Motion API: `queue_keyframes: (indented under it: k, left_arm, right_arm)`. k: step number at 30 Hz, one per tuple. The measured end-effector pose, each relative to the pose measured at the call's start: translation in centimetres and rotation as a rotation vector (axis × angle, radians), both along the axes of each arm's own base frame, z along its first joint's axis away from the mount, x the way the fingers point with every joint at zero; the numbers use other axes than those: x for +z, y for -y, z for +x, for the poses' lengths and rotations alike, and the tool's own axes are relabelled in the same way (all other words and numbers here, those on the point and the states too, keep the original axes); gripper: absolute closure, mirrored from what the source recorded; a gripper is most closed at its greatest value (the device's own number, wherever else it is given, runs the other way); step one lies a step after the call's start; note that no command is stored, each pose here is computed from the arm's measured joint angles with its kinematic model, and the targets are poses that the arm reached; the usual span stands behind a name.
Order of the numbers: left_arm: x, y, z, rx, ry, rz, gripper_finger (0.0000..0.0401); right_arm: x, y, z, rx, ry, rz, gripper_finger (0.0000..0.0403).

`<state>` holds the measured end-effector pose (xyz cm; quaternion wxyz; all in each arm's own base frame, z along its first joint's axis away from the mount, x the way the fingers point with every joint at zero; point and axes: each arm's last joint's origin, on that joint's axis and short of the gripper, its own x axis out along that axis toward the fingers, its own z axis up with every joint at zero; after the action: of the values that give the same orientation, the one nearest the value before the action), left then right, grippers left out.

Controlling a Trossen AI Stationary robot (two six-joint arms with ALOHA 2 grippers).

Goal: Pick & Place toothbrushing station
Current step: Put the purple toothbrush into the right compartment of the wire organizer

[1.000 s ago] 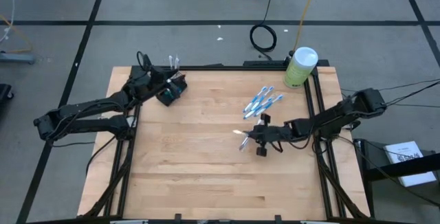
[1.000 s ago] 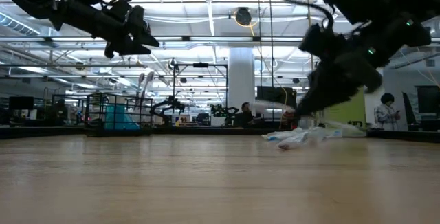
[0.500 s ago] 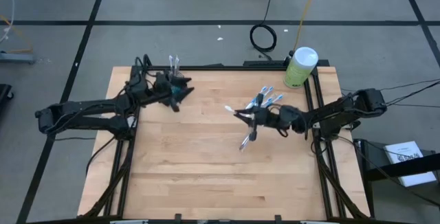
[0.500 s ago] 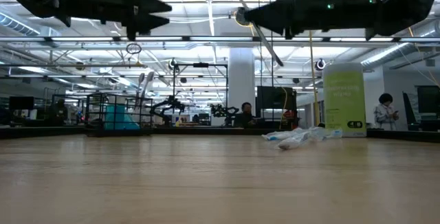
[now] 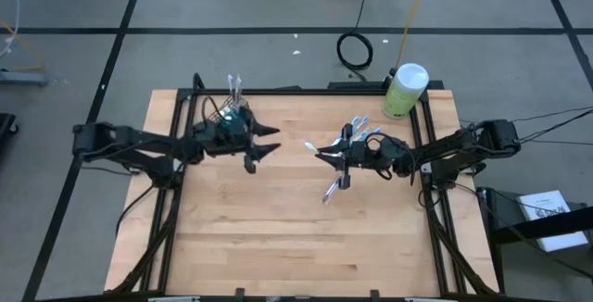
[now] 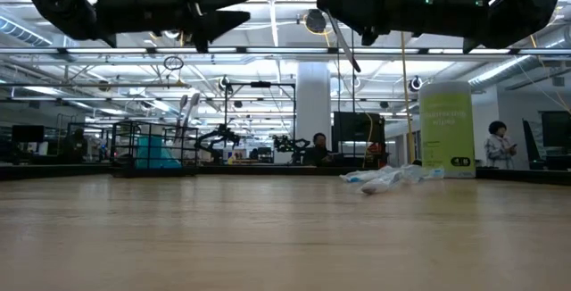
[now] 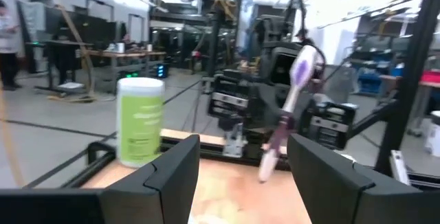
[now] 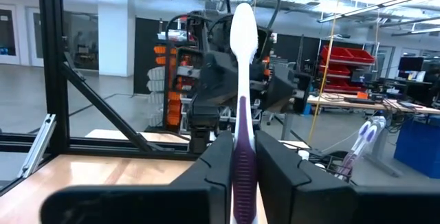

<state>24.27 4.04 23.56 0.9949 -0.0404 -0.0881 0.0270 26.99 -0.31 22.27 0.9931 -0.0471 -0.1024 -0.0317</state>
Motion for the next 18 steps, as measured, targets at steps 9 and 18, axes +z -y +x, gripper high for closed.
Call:
queue_keyframes:
  k: [9, 18]
  left_arm:
    - [-1.3, 1.3, 5.0, -0.024, 0.004, 0.082, 0.0174]
    - [-0.5, 2.3, 10.1, -0.068, 0.037, 0.159, 0.0174]
  right_arm:
    - [0.0, 0.0, 0.0, -0.001, 0.000, 0.001, 0.0368]
    - [-0.1, 0.0, 0.0, -0.002, -0.012, 0.001, 0.0368]
